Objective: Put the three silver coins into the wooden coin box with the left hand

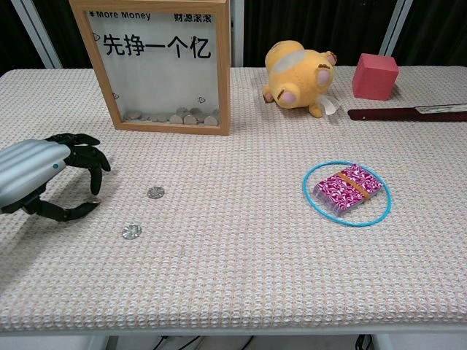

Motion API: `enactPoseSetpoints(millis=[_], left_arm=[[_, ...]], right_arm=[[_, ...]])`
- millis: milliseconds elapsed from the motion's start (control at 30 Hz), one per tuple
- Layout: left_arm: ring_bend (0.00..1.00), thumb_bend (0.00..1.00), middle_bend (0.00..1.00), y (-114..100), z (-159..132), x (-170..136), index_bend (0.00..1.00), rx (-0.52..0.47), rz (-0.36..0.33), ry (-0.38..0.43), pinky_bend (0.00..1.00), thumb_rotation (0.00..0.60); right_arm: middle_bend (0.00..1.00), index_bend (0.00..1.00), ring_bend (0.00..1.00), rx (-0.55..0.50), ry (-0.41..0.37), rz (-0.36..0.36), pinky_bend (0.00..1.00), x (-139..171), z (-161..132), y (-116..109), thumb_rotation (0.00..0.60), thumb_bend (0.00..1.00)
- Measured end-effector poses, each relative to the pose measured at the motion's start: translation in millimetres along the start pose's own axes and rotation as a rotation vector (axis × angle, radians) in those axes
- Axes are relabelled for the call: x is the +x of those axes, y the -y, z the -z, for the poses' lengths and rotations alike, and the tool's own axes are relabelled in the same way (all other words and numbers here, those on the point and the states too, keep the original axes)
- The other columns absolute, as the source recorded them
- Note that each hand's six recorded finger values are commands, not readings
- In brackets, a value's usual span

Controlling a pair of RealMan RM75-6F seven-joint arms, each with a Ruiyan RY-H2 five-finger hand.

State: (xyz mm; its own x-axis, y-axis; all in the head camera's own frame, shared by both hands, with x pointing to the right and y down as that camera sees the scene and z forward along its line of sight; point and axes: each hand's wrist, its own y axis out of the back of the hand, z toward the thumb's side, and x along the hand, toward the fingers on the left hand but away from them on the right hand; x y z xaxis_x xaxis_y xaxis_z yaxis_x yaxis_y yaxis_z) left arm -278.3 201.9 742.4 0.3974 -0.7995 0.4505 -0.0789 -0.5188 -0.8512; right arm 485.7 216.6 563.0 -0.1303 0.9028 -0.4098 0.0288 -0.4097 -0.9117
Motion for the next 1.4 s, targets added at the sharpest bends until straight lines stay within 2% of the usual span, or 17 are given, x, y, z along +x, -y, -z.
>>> enactPoseSetpoints(millis=[467, 667, 833, 933, 1133, 1300, 1400], left_arm=[[0.09, 0.39, 0.29, -4, -3, 1, 0.63, -0.033, 0.006, -0.007, 0.12, 0.6], [0.09, 0.45, 0.3, -12, -6, 2, 0.65, -0.091, -0.006, -0.008, 0.13, 0.6], [0.09, 0.45, 0.3, -26, -9, 2, 0.65, -0.131, -0.018, -0.002, 0.13, 0.6], [0.09, 0.45, 0.31, -44, -12, 2, 0.66, -0.153, -0.036, 0.009, 0.13, 0.6], [0.09, 0.45, 0.32, -102, -25, 1, 0.67, -0.167, -0.097, 0.054, 0.14, 0.6], [0.09, 0.45, 0.32, -175, -35, 6, 0.67, -0.106, -0.168, 0.088, 0.14, 0.6], [0.09, 0.45, 0.32, -214, -34, 21, 0.67, -0.048, -0.198, 0.087, 0.14, 0.6]], right_arm=[[0.0, 0.0, 0.0, 0.0, 0.007, -0.001, 0.0, -1, 1, 0, 0.6, 0.3], [0.0, 0.0, 0.0, -0.003, 0.007, -0.001, 0.0, -2, 2, 0, 0.6, 0.3], [0.0, 0.0, 0.0, -0.003, 0.008, 0.01, 0.0, -2, 3, -3, 0.6, 0.3], [0.0, 0.0, 0.0, -0.004, 0.008, 0.02, 0.0, -2, 3, -6, 0.6, 0.3], [0.0, 0.0, 0.0, -0.009, 0.003, 0.036, 0.0, -3, 1, -10, 0.6, 0.3], [0.0, 0.0, 0.0, -0.014, -0.003, 0.044, 0.0, -4, -2, -11, 0.6, 0.3], [0.0, 0.0, 0.0, -0.018, -0.006, 0.054, 0.0, -4, -3, -13, 0.6, 0.3]])
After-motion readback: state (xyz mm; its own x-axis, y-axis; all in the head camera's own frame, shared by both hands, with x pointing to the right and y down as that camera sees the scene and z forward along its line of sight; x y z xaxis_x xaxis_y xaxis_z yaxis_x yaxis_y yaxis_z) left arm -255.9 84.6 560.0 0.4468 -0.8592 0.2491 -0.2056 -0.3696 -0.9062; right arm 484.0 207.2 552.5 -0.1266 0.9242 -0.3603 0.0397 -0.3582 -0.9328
